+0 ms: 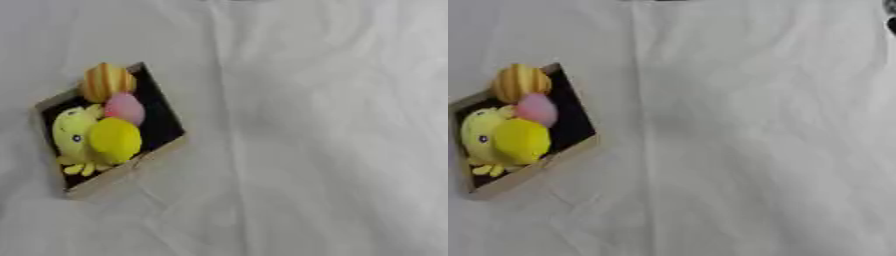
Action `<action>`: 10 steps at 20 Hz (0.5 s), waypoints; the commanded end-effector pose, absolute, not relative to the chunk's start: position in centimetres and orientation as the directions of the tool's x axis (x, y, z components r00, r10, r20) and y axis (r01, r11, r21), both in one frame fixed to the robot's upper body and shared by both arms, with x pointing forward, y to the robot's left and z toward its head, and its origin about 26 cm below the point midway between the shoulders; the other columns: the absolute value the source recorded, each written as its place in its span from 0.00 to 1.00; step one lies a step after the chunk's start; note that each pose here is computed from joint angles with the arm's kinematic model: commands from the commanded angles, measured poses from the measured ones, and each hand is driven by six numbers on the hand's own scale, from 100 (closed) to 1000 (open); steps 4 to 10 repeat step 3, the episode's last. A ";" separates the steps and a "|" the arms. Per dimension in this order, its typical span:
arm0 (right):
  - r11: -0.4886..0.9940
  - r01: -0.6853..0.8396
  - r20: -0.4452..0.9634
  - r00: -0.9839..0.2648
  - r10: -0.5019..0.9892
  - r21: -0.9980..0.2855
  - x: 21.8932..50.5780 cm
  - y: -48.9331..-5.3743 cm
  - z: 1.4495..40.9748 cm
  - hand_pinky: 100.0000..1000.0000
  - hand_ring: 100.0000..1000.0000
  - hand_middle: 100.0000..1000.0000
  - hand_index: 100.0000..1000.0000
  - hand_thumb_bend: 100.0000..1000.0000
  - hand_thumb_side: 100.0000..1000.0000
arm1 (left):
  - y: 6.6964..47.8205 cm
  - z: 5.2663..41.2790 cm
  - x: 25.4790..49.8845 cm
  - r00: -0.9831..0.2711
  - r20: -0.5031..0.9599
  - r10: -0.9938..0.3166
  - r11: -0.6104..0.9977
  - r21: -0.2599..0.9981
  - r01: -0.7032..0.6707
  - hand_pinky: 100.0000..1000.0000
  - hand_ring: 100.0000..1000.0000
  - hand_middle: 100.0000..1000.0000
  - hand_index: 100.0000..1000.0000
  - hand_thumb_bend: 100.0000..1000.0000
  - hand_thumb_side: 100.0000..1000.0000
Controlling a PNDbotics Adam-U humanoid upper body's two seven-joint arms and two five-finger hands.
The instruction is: Pick up objects on the table and place them in the box.
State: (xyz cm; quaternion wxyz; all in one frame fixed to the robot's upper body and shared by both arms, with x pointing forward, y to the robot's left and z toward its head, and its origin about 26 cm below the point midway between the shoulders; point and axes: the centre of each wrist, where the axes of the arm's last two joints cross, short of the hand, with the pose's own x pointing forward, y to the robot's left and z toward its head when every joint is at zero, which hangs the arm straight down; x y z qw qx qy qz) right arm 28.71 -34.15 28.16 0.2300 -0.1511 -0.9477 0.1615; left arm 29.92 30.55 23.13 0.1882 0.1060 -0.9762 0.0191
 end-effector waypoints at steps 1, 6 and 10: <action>0.892 0.216 0.343 -0.866 0.363 -0.397 28.3 -34.2 29.0 0.92 0.84 0.62 0.83 0.00 0.33 | 30.8 23.8 29.6 -0.911 0.350 -0.218 0.974 0.018 -0.226 0.67 0.60 0.57 0.76 0.00 0.46; 0.891 0.210 0.340 -0.869 0.359 -0.403 28.3 -34.2 28.9 0.91 0.84 0.62 0.82 0.00 0.33 | 30.9 23.7 29.6 -0.909 0.354 -0.219 0.974 0.020 -0.227 0.67 0.60 0.57 0.76 0.00 0.47; 0.891 0.210 0.340 -0.869 0.359 -0.403 28.3 -34.2 28.9 0.91 0.84 0.62 0.82 0.00 0.33 | 30.9 23.7 29.6 -0.909 0.354 -0.219 0.974 0.020 -0.227 0.67 0.60 0.57 0.76 0.00 0.47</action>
